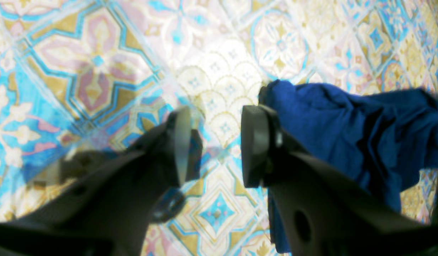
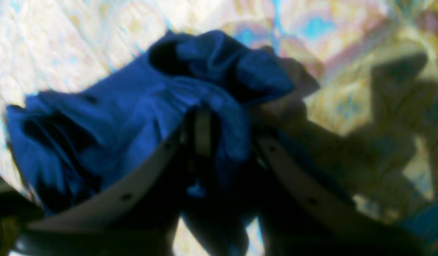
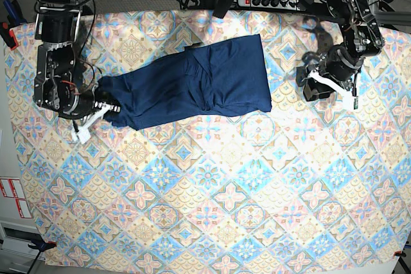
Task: Fold the T-shirt properly
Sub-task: 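Lift the grasped end and fold it over toward the left gripper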
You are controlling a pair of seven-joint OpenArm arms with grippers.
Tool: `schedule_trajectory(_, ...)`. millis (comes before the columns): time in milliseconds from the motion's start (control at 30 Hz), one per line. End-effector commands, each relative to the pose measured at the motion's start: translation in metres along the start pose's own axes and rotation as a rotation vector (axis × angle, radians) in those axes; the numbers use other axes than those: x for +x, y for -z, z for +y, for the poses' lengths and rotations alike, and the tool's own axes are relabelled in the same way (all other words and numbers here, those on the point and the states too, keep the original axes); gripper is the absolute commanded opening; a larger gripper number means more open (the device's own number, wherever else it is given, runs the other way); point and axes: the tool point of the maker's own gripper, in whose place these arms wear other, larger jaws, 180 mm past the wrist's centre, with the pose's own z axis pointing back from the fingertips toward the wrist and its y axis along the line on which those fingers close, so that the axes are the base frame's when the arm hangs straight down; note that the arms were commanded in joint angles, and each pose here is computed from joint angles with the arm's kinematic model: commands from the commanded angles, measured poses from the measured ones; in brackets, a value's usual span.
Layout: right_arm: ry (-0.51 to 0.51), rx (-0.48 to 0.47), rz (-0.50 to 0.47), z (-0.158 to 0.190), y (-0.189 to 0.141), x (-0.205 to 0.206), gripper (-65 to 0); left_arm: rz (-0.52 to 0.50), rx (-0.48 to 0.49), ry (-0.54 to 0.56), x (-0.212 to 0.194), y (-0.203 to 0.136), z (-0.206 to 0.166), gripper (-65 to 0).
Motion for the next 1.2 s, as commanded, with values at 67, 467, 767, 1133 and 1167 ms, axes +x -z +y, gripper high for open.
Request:
schedule_trajectory(67, -0.020, 0.015, -0.015, 0.005, -0.005, 0.009, -63.0, -0.054, 0.012, 0.008, 0.016, -0.008, 0.006, -42.8)
schedule_trajectory(467, -0.296, 0.186, 0.052, 0.118, 0.017, -0.030, -63.0, -0.079, 0.066, -0.017, 0.021, -0.019, 0.027, -42.8)
schedule_trajectory(767, -0.330, 0.324, 0.019, 0.188, 0.023, -0.035, -63.0, -0.068, 0.072, -0.017, 0.016, -0.021, 0.030, -42.8)
schedule_trajectory(1133, -0.470, 0.417, 0.026, 0.243, 0.017, -0.049, -62.9, -0.061, 0.076, -0.018, 0.014, -0.021, 0.031, -42.8)
schedule_trajectory(1167, -0.479, 0.421, 0.028, 0.245, 0.017, -0.051, -62.9, -0.059, 0.076, -0.018, 0.013, -0.021, 0.031, -42.8)
